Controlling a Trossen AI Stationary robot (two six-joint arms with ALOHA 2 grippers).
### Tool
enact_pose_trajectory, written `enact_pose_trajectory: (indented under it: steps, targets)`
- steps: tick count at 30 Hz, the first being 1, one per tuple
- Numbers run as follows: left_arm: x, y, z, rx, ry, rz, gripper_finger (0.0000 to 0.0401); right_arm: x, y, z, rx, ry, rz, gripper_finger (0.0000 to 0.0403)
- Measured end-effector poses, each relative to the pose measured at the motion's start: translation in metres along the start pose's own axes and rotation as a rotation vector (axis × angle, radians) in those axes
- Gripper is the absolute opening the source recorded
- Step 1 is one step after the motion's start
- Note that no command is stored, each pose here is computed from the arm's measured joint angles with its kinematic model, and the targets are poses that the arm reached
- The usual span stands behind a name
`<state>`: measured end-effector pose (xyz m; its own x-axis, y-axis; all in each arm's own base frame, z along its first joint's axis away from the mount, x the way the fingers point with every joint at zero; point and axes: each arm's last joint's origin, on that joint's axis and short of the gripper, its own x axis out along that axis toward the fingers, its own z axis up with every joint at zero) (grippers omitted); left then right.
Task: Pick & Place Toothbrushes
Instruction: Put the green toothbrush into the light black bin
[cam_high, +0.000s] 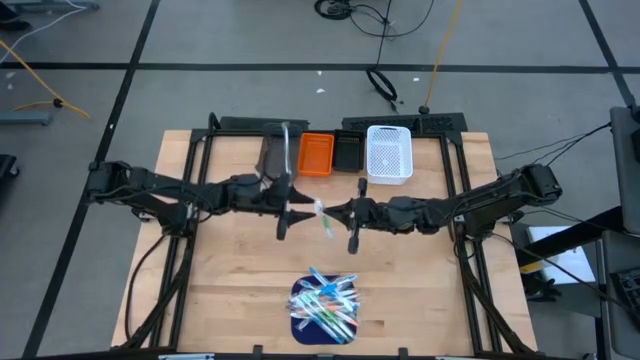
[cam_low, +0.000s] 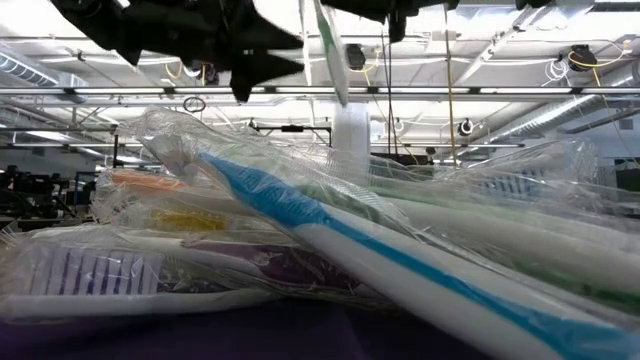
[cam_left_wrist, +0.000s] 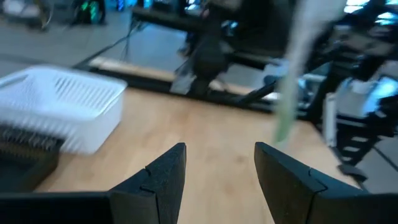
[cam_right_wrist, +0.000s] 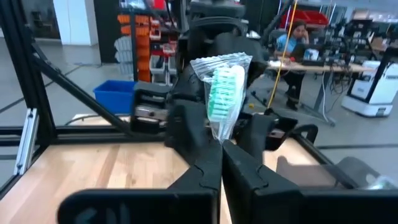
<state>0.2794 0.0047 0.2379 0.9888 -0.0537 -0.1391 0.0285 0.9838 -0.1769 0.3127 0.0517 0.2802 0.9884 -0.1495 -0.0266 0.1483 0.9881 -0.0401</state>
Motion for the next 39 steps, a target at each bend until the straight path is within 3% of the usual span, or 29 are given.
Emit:
enact_pose_trajectory:
  steps: [6,14,21,39]
  targets:
    - [0.0,-0.018,0.005,0.055,-0.073,-0.068,0.0191,0.0,0.0,0.004,-0.01,-0.041,-0.002,0.0]
    - [0.0,-0.03,0.005,0.045,-0.106,-0.004,0.0191,0.0,0.0,0.008,-0.014,-0.078,-0.003,0.0]
    - [0.007,-0.04,0.0,0.04,-0.138,-0.04,0.0191,0.0,-0.002,0.01,-0.009,-0.103,-0.009,0.0]
    - [0.039,-0.038,-0.034,-0.015,-0.184,-0.058,0.0191,0.0,-0.002,0.01,-0.021,-0.1,-0.009,0.0]
